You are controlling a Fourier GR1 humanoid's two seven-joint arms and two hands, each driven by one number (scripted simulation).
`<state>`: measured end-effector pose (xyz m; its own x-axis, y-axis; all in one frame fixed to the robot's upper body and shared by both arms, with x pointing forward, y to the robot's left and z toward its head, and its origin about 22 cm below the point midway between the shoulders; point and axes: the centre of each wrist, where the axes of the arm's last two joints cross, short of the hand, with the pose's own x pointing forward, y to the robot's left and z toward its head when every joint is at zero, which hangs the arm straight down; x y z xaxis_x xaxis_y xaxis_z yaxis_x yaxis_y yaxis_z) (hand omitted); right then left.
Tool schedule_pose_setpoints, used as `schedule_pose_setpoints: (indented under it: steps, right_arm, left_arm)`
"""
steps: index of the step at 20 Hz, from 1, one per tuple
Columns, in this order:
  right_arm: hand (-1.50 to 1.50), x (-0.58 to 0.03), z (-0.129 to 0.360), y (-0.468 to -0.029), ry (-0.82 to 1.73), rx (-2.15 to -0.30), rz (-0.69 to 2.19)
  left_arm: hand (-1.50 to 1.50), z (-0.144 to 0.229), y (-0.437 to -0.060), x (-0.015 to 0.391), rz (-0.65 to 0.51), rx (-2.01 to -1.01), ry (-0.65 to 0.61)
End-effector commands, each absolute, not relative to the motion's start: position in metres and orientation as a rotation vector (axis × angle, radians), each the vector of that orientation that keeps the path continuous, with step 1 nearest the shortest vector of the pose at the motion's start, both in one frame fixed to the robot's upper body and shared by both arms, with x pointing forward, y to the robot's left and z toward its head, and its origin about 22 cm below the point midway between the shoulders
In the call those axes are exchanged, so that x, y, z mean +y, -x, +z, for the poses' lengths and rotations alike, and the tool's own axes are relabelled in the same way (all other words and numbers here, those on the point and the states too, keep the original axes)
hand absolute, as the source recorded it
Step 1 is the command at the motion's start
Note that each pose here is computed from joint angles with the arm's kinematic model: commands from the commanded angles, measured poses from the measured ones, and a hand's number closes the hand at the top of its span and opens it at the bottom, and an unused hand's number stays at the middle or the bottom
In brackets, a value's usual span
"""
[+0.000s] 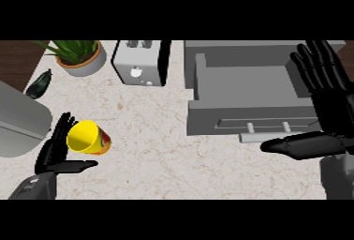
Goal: Pick up the cup, place it into the drawer and close the drawer
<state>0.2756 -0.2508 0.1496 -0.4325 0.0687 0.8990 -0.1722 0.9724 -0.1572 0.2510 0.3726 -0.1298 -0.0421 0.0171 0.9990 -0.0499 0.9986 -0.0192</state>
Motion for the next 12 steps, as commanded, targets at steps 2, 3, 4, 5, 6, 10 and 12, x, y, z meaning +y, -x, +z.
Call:
schedule_pose_setpoints:
  steps: [2, 3, 4, 5, 6, 10, 12]
  right_arm:
    - [-1.50, -0.262, 0.163, -0.281, -0.075, -2.009, 0.262]
    - [-1.50, -0.258, 0.150, -0.278, -0.085, -2.010, 0.281]
    - [-1.50, -0.246, 0.155, -0.270, -0.072, -1.994, 0.277]
    - [-1.50, -0.247, 0.148, -0.268, -0.101, -1.995, 0.281]
    - [-1.50, -0.250, 0.160, -0.267, -0.091, -2.001, 0.261]
    - [-1.50, -0.259, 0.151, -0.283, -0.083, -1.997, 0.288]
    - [-1.50, -0.254, 0.153, -0.281, -0.064, -1.992, 0.289]
  left_arm:
    - [-1.50, -0.132, -0.251, 0.370, 0.069, -1.691, 0.039]
    - [-1.50, -0.129, -0.248, 0.379, 0.056, -1.691, 0.053]
    - [-1.50, -0.144, -0.239, 0.360, 0.050, -1.699, 0.013]
    - [-1.50, -0.136, -0.251, 0.362, 0.070, -1.696, 0.033]
    - [-1.50, -0.127, -0.258, 0.371, 0.047, -1.692, 0.043]
    - [-1.50, -0.138, -0.255, 0.351, 0.047, -1.699, 0.080]
    - [-1.50, -0.142, -0.251, 0.347, 0.058, -1.701, 0.117]
